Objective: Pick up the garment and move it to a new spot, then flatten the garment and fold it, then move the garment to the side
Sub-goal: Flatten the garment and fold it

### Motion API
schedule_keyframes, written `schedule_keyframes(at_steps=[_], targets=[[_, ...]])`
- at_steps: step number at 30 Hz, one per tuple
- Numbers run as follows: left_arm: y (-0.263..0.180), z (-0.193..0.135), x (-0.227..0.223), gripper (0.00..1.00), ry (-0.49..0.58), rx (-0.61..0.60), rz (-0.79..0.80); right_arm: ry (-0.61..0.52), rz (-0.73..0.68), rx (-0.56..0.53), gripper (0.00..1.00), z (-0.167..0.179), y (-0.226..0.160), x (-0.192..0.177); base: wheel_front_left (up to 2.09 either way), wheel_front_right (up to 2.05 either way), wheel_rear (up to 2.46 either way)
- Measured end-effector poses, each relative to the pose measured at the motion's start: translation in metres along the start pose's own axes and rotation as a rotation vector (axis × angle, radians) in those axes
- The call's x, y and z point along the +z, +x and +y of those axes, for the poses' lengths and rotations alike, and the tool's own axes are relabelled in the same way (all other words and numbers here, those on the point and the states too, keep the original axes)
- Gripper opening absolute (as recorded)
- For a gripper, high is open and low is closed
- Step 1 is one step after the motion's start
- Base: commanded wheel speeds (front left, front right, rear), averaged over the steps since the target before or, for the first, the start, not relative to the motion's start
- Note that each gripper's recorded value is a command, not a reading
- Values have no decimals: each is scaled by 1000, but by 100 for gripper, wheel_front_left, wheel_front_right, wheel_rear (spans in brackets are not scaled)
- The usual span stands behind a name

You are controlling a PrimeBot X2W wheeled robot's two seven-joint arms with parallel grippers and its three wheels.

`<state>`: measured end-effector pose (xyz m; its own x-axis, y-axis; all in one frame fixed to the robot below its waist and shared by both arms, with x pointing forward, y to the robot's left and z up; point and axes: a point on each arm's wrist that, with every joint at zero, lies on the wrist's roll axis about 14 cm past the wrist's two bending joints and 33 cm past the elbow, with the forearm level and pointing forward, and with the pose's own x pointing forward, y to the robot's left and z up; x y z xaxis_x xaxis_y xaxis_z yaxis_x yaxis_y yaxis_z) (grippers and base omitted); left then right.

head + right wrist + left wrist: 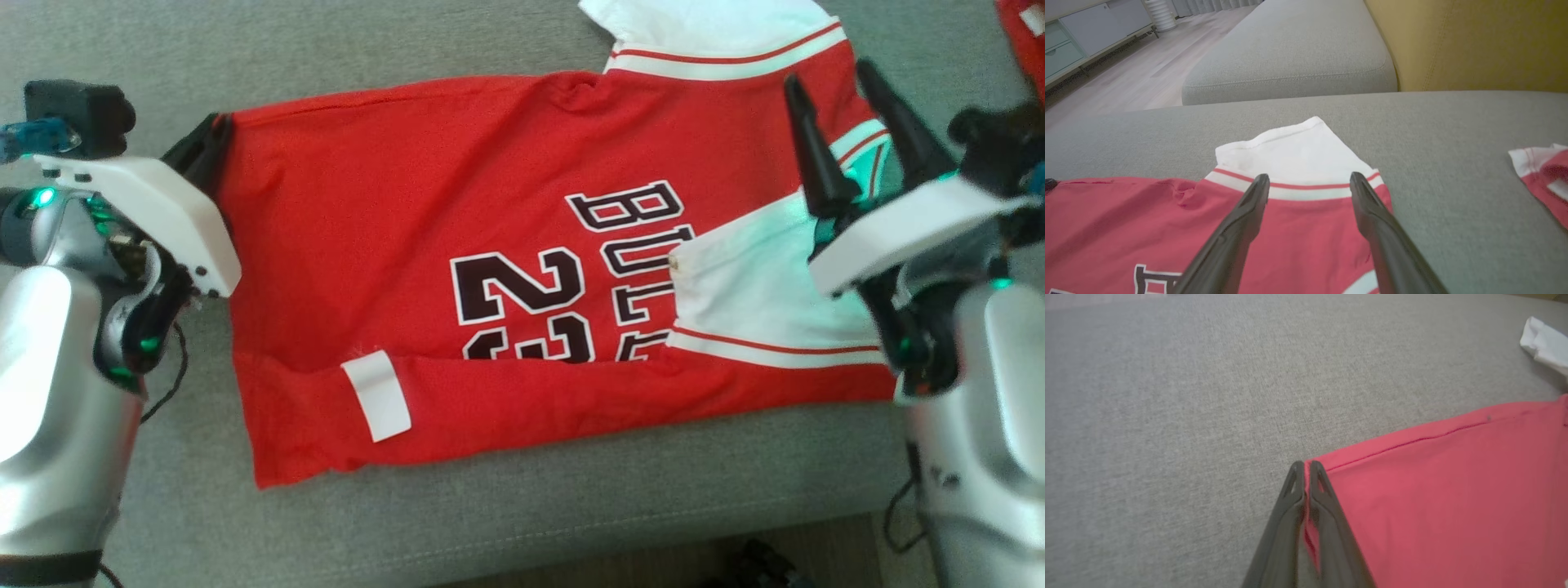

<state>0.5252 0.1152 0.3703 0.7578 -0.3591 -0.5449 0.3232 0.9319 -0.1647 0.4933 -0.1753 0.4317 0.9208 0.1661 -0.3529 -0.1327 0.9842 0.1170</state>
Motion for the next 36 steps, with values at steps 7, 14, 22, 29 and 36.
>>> schedule_keyframes(at_steps=[7,14,22,29,36], targets=[[-12,-6,26,0,-12,-5,-149,-71,27,12,100,-5,34,21,0,0,0],[-26,-14,33,0,0,-11,-212,-161,157,-28,100,-21,79,21,0,0,0],[-36,-18,26,0,-23,-8,-227,-181,328,-51,100,-24,111,0,0,0,0],[-36,-16,18,0,-39,5,-215,-187,453,-30,100,-15,124,-22,0,0,0],[-33,-14,15,0,-40,8,-210,-183,495,-31,79,-16,128,-24,0,0,0]])
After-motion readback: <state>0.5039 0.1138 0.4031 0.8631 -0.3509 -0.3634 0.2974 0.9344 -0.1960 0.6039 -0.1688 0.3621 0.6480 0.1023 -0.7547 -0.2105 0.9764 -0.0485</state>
